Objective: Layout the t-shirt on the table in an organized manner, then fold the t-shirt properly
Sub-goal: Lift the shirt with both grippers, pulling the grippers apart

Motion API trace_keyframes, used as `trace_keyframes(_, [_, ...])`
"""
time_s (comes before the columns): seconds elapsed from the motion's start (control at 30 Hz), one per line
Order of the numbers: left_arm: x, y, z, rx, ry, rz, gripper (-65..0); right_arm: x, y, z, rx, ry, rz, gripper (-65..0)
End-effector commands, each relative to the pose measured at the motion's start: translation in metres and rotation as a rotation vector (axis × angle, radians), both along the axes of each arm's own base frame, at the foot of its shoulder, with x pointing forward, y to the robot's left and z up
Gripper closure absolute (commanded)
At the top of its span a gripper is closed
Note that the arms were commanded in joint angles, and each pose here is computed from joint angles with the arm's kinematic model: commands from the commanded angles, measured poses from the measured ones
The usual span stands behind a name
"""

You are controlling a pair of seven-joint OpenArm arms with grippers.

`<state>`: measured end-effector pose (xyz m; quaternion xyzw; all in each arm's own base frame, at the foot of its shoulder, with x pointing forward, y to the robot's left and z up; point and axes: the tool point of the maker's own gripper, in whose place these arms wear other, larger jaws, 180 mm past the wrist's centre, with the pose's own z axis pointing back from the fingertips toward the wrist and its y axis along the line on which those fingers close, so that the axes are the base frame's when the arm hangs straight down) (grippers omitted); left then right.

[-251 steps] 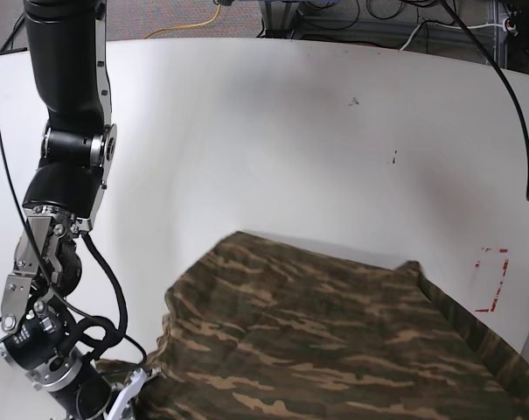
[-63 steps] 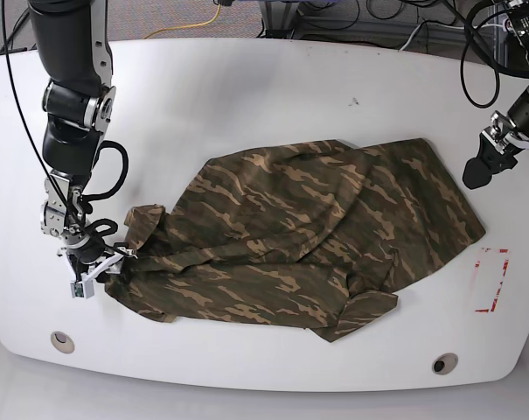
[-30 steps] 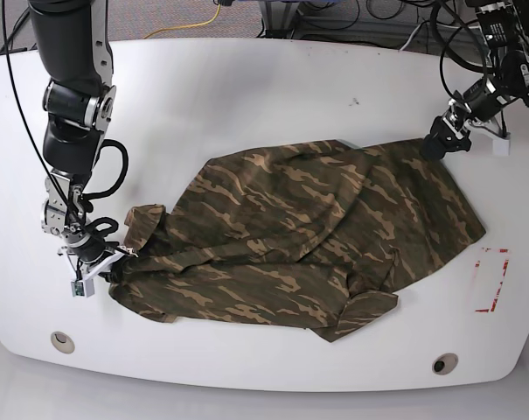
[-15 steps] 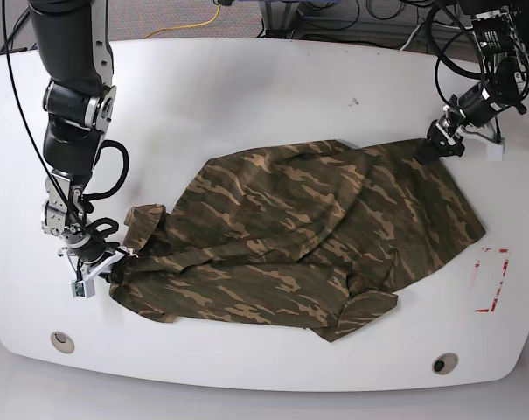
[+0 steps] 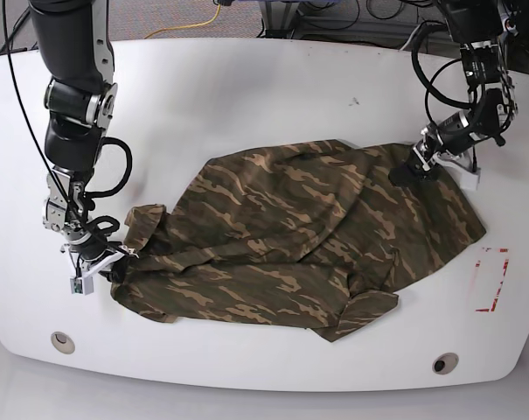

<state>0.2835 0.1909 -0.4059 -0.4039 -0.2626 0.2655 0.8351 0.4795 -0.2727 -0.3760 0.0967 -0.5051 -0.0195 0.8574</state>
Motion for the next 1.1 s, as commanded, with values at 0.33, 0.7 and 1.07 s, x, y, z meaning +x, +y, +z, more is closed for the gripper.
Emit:
trace_keyframes(0.33, [0.005, -0.011, -0.002, -0.012, 0.008, -0.014, -0.6, 0.012, -0.011, 0.025, -0.010, -0.068, -0.012, -0.3])
trace_keyframes(0.7, [0.020, -0.025, 0.052, -0.055, -0.184, -0.085, 0.0, 0.019, -0.012, 0.046, -0.040, -0.117, -0.002, -0.2])
trace_keyframes(1.07, [0.039, 0.004, 0.121, 0.040, -0.392, -0.165, 0.0, 0.018, -0.007, 0.109, -0.204, -0.178, 0.064, -0.2])
